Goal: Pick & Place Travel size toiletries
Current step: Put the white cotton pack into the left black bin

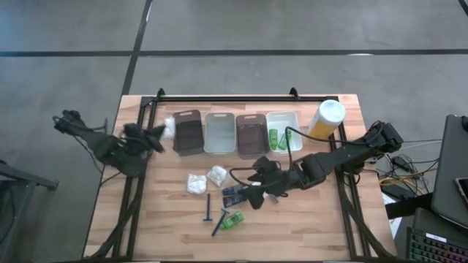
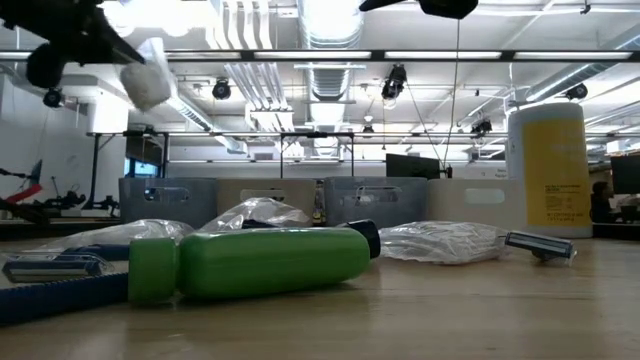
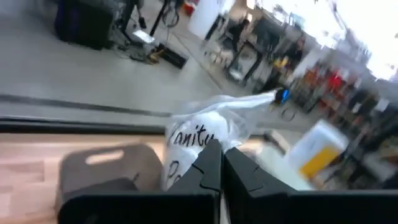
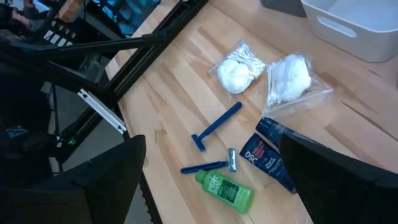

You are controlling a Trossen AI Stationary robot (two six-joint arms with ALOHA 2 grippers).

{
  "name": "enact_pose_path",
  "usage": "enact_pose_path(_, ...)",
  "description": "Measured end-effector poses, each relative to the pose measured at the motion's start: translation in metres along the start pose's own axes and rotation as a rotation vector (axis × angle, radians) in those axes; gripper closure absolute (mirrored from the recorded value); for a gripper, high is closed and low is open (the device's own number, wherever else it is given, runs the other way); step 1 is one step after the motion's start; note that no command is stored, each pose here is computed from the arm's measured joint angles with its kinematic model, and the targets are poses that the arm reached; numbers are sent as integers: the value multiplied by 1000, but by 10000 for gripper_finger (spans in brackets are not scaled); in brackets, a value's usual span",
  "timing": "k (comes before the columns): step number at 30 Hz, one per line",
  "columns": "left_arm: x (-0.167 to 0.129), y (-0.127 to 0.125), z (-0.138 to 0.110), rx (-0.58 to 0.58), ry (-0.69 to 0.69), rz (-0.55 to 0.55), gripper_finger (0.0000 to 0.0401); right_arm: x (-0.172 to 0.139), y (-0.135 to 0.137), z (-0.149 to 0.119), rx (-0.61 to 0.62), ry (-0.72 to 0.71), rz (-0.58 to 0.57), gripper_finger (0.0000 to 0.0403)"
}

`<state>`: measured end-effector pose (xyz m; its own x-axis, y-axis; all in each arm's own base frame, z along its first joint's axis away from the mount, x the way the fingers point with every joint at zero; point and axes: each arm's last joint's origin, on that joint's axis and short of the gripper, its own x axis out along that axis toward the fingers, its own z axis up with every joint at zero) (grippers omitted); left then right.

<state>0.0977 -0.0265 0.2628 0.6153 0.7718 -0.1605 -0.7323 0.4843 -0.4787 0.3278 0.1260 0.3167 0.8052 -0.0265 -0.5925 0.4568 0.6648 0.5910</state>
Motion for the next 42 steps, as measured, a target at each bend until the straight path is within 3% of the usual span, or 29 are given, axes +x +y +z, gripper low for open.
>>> enact_pose_path(6,26,-20,-26,180,63,-60,401,2,-4,4,63,-2,-24,39)
enact_pose_path(11,52,2,-29,159,132,-31,401,3,-6,8,89,-10,-30,39)
enact_pose_path(14,64,14,-27,238,176,-105,401,4,-7,10,98,-15,-34,39)
enact_pose_path(16,70,19,-20,267,135,-165,401,4,-8,11,102,-17,-35,39)
enact_pose_path(19,78,35,-19,352,126,-113,401,5,-9,13,107,-21,-40,39)
enact_pose_path(22,84,46,-22,388,159,-138,401,6,-11,15,112,-27,-45,39)
enact_pose_path(37,94,77,-50,419,253,-94,401,9,-17,24,143,-34,-64,39)
enact_pose_path(42,96,83,-50,423,205,51,377,10,-19,26,150,-12,-57,39)
